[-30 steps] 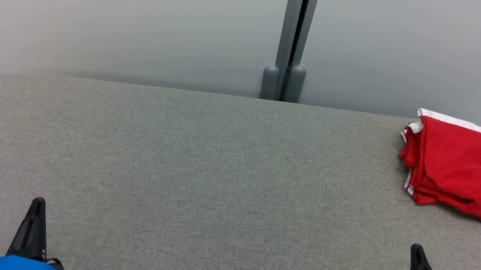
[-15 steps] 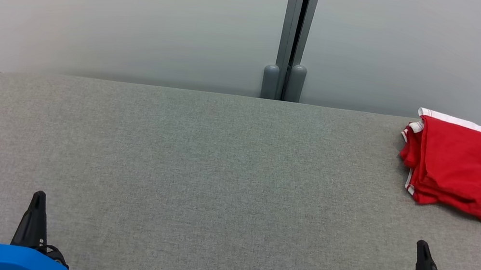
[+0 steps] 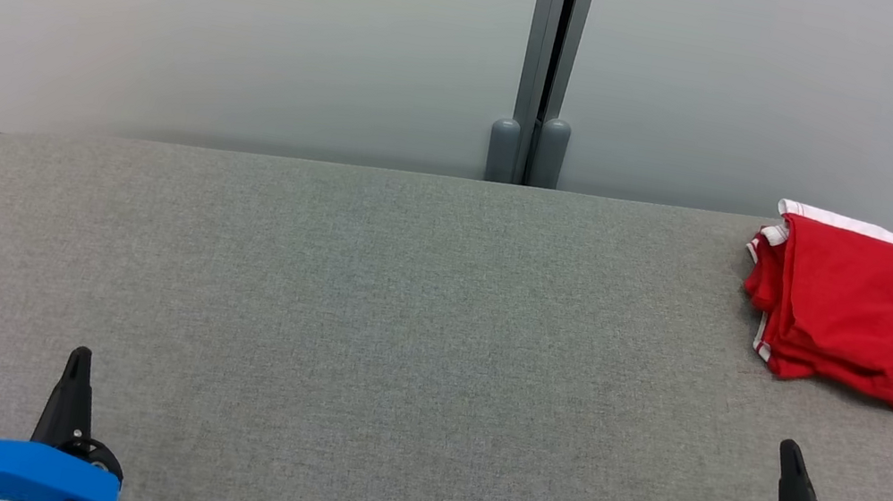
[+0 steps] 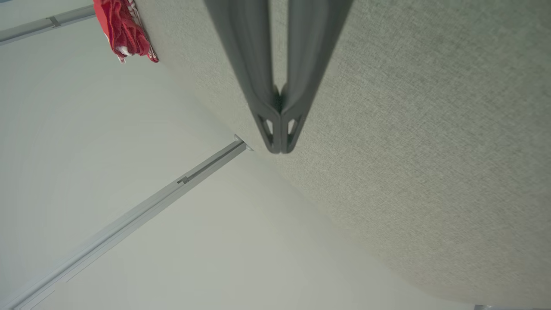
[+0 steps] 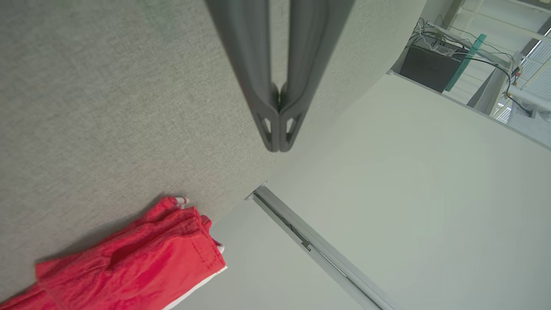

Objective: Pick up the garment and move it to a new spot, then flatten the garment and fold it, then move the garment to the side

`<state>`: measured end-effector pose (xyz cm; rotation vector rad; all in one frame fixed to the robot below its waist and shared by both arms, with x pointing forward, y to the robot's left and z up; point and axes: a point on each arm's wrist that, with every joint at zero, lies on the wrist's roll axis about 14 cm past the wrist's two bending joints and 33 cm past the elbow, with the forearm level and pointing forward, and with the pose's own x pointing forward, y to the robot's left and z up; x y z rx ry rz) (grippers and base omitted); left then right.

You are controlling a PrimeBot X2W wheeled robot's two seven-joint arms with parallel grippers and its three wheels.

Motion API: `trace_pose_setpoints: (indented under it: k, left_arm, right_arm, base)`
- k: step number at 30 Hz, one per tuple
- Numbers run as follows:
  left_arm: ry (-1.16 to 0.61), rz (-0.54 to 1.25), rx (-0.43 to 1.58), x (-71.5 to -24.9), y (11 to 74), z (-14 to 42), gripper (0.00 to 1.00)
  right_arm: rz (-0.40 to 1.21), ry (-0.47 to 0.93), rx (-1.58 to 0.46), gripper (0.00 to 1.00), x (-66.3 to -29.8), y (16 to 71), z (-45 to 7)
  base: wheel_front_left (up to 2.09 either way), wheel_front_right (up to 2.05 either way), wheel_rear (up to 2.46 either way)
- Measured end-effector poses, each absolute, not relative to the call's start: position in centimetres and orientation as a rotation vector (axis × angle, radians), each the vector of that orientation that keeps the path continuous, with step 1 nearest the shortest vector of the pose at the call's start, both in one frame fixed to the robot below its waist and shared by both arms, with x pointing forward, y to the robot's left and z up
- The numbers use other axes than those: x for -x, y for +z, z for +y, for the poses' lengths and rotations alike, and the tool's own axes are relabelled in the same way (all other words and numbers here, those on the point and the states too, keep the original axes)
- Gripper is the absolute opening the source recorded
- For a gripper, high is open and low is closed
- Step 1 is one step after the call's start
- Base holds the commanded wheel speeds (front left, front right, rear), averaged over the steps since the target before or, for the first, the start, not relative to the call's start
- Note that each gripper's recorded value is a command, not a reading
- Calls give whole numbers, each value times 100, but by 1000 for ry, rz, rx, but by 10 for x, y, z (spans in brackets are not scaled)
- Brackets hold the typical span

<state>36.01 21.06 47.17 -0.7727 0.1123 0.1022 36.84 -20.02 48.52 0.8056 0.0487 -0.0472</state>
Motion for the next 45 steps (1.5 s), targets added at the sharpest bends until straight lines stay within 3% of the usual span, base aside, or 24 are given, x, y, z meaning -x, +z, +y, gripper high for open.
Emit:
trace_pose_setpoints:
  k: [45]
  left_arm:
    - [62, 61, 1272, -378, 490, 203, 0]
  right_arm:
    - [32, -42, -1279, 0, -380, 495, -201]
  base:
    - [0, 0, 0]
